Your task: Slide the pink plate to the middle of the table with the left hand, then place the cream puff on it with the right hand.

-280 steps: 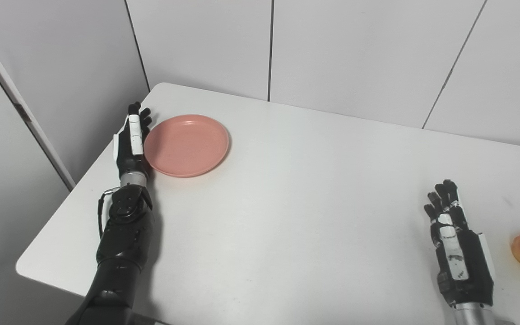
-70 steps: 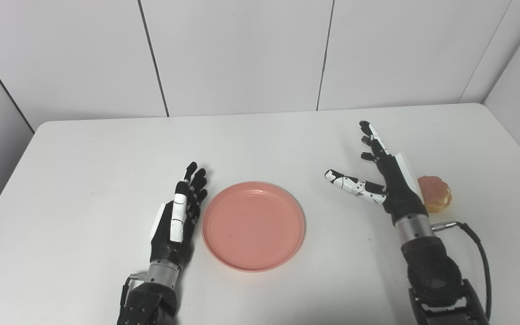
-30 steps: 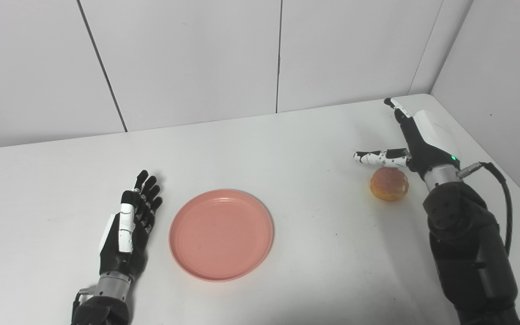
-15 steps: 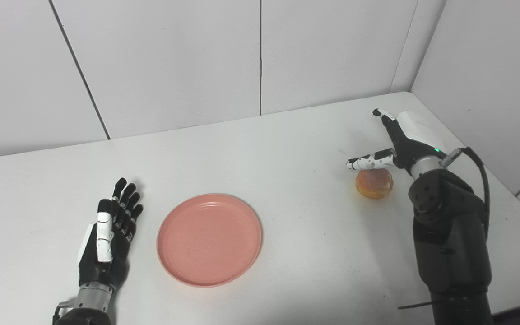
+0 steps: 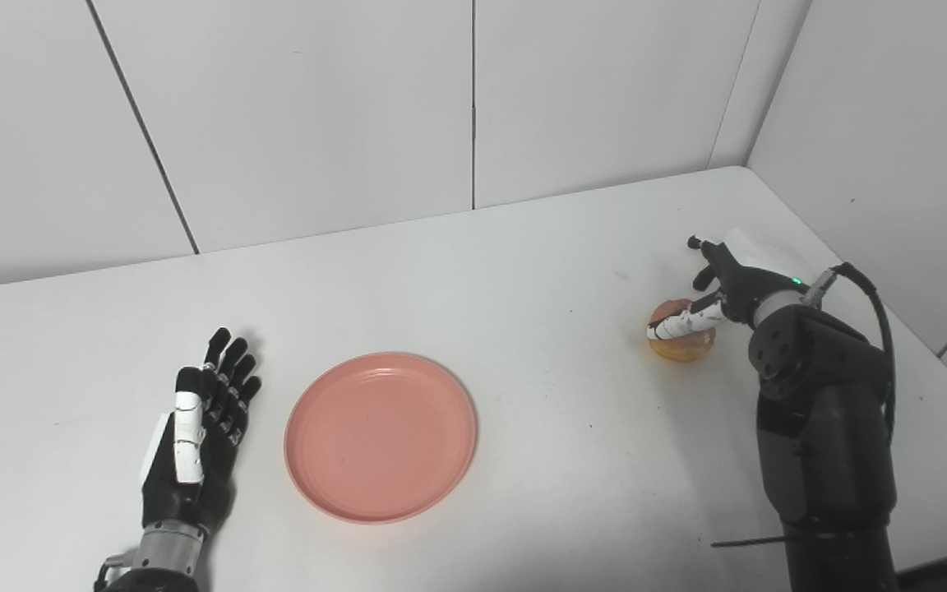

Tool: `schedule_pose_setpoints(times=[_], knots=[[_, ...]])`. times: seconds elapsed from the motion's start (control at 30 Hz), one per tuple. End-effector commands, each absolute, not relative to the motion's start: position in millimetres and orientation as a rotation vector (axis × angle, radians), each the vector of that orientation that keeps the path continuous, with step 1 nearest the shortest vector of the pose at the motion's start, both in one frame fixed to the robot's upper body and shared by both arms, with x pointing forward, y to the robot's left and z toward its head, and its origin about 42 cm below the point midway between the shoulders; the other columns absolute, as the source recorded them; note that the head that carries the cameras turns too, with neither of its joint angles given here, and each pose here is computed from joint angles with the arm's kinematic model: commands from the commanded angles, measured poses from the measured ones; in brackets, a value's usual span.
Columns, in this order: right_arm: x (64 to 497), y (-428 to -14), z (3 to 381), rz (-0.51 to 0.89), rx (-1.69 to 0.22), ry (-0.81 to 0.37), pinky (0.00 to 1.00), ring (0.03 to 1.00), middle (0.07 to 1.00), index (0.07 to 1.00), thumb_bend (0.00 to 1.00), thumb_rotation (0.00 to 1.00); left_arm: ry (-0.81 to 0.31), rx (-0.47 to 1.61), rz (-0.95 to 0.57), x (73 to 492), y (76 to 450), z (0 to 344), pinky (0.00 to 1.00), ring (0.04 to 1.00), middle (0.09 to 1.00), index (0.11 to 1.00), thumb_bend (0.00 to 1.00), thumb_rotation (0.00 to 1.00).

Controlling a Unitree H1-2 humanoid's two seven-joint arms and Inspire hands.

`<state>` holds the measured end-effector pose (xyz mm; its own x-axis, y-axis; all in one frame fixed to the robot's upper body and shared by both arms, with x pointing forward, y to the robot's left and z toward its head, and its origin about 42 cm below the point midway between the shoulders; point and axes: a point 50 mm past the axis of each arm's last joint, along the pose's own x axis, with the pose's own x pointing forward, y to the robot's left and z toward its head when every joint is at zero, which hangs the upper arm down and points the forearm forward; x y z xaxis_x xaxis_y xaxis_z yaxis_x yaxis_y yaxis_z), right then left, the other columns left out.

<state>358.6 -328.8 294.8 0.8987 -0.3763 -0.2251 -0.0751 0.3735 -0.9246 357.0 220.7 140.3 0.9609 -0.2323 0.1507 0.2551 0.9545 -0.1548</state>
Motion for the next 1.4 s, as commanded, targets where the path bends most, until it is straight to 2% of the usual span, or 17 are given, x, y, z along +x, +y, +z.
schedule_pose_setpoints(times=[0.0, 0.03, 0.1, 0.27, 0.43, 0.67, 0.83, 1.0, 1.07, 1.2, 1.23, 1.27, 1.33, 1.37], knots=[[363.1, -333.6, 309.0, -0.228, -1.195, 0.432, 0.3, 0.43, 0.576, 0.889, 0.96, 0.31, -0.153, -0.167, -0.253, 355.7, 220.0, 146.6, 1.0, 1.0, 1.0, 0.998, 0.8, 1.0], [364.2, -334.5, 307.7, -0.219, -1.2, 0.444, 0.31, 0.445, 0.586, 0.893, 0.95, 0.31, -0.152, -0.168, -0.255, 355.8, 220.0, 146.8, 1.0, 1.0, 1.0, 0.999, 0.8, 1.0], [366.4, -337.1, 304.4, -0.201, -1.196, 0.47, 0.28, 0.388, 0.522, 0.902, 0.93, 0.29, -0.151, -0.165, -0.257, 355.7, 220.1, 147.3, 1.0, 1.0, 1.0, 0.999, 0.81, 1.0], [370.3, -340.8, 297.3, -0.181, -1.201, 0.498, 0.27, 0.364, 0.499, 0.898, 0.92, 0.26, -0.152, -0.175, -0.249, 355.3, 217.9, 148.1, 1.0, 1.0, 1.0, 0.989, 0.82, 0.99], [375.1, -343.8, 287.7, -0.185, -1.179, 0.514, 0.21, 0.286, 0.425, 0.89, 0.9, 0.18, -0.152, -0.163, -0.254, 354.0, 219.2, 149.4, 1.0, 1.0, 1.0, 0.999, 0.82, 1.0], [382.5, -342.1, 278.6, -0.203, -1.192, 0.55, 0.19, 0.274, 0.423, 0.9, 0.91, 0.15, -0.155, -0.16, -0.256, 353.6, 218.3, 150.1, 1.0, 1.0, 1.0, 1.0, 0.82, 0.99], [380.8, -341.1, 282.3, -0.203, -1.197, 0.545, 0.19, 0.282, 0.431, 0.903, 0.9, 0.17, -0.155, -0.156, -0.252, 352.9, 217.6, 149.9, 1.0, 1.0, 1.0, 0.999, 0.82, 0.99], [375.6, -339.2, 288.8, -0.216, -1.193, 0.498, 0.18, 0.256, 0.405, 0.902, 0.9, 0.2, -0.158, -0.162, -0.253, 353.1, 217.4, 149.6, 1.0, 1.0, 1.0, 1.0, 0.81, 1.0], [373.9, -338.0, 291.5, -0.228, -1.198, 0.48, 0.18, 0.267, 0.423, 0.906, 0.9, 0.22, -0.154, -0.161, -0.253, 353.2, 217.1, 150.4, 1.0, 1.0, 1.0, 0.995, 0.82, 0.99], [370.5, -333.9, 297.0, -0.252, -1.237, 0.44, 0.23, 0.345, 0.513, 0.909, 0.92, 0.28, -0.152, -0.161, -0.26, 353.5, 218.3, 149.6, 1.0, 1.0, 1.0, 1.0, 0.81, 1.0], [369.9, -332.8, 298.0, -0.255, -1.244, 0.433, 0.32, 0.476, 0.623, 0.913, 0.92, 0.3, -0.152, -0.16, -0.261, 353.5, 218.6, 149.4, 1.0, 1.0, 1.0, 0.999, 0.82, 0.99], [369.0, -331.2, 299.5, -0.258, -1.248, 0.418, 0.35, 0.521, 0.66, 0.914, 0.93, 0.31, -0.152, -0.159, -0.26, 353.5, 218.8, 149.0, 1.0, 1.0, 1.0, 0.999, 0.82, 0.99], [367.7, -329.3, 301.5, -0.262, -1.252, 0.402, 0.5, 0.697, 0.793, 0.918, 0.94, 0.32, -0.154, -0.157, -0.256, 353.8, 218.6, 148.3, 1.0, 1.0, 1.0, 0.997, 0.82, 0.99], [366.9, -328.4, 302.5, -0.263, -1.254, 0.397, 0.54, 0.743, 0.829, 0.921, 0.94, 0.32, -0.152, -0.158, -0.253, 353.7, 218.4, 148.0, 1.0, 1.0, 1.0, 0.996, 0.82, 0.99]])
